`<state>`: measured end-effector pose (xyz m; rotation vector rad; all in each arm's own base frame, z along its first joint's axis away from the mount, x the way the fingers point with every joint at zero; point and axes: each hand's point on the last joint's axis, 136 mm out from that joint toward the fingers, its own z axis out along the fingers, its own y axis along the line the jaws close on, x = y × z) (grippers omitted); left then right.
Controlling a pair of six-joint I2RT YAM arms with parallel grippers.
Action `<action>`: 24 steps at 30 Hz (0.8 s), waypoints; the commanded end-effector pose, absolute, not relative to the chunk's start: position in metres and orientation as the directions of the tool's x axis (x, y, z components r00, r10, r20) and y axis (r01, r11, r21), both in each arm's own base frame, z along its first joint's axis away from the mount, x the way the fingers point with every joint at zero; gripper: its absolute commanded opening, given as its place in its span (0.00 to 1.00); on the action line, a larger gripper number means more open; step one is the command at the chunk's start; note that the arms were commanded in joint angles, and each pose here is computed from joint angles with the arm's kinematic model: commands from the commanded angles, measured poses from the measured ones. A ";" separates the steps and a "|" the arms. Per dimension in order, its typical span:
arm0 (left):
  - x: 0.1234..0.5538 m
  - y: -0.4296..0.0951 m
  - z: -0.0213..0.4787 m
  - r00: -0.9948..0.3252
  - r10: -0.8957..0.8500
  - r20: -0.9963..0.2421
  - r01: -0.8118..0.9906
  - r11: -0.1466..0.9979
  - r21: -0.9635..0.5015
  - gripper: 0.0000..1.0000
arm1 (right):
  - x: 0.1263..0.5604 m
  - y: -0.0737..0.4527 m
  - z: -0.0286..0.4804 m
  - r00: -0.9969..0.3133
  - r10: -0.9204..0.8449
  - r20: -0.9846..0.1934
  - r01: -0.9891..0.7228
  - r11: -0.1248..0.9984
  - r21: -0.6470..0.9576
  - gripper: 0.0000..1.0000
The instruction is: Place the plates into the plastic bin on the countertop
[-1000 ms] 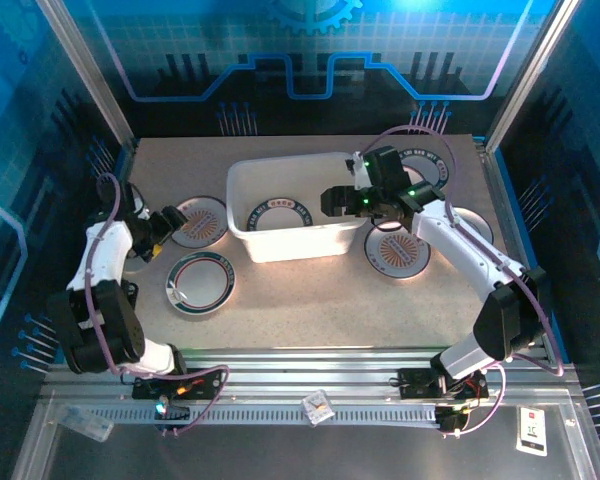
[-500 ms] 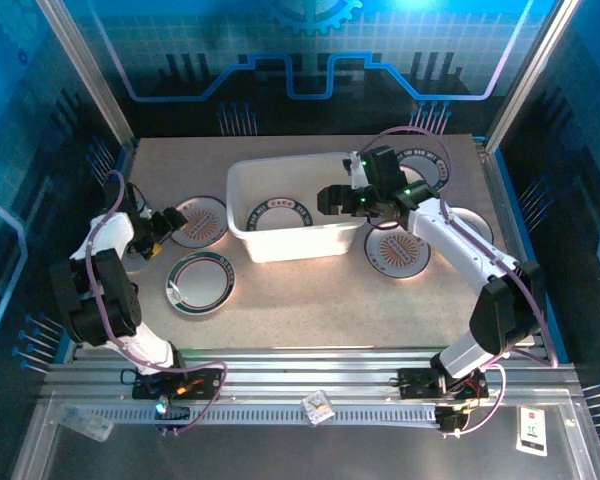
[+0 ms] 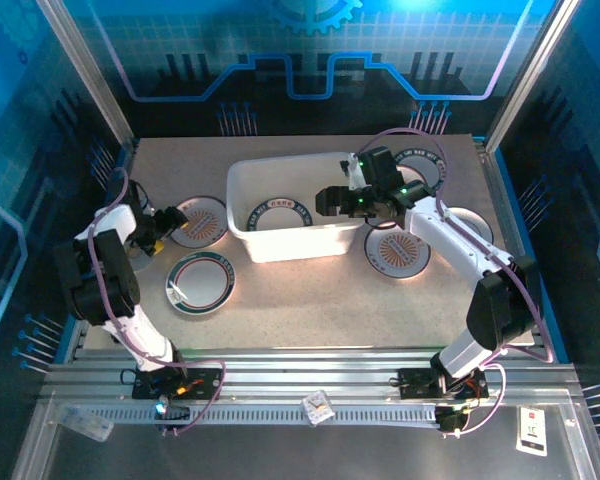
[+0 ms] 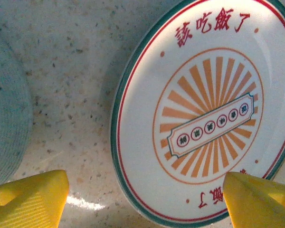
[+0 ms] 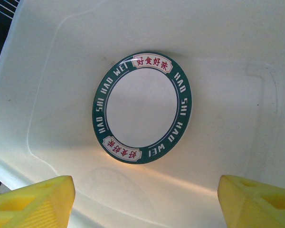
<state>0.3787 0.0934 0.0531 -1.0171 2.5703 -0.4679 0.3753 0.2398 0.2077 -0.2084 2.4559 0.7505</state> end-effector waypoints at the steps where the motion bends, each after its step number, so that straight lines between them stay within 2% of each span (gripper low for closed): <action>1: 0.396 0.095 0.057 -0.681 -0.704 -0.199 -0.571 0.682 -0.457 0.85 | 0.379 0.235 0.220 -0.821 0.029 -0.570 -0.293 0.836 0.464 0.80; 16: 0.410 0.090 0.031 -0.680 -0.720 -0.139 -0.585 0.647 -0.488 0.75 | 0.378 0.231 0.217 -0.831 0.045 -0.554 -0.259 0.851 0.456 0.79; 24: 0.410 0.083 0.020 -0.685 -0.720 -0.113 -0.591 0.639 -0.491 0.60 | 0.370 0.228 0.214 -0.833 0.048 -0.551 -0.241 0.865 0.441 0.79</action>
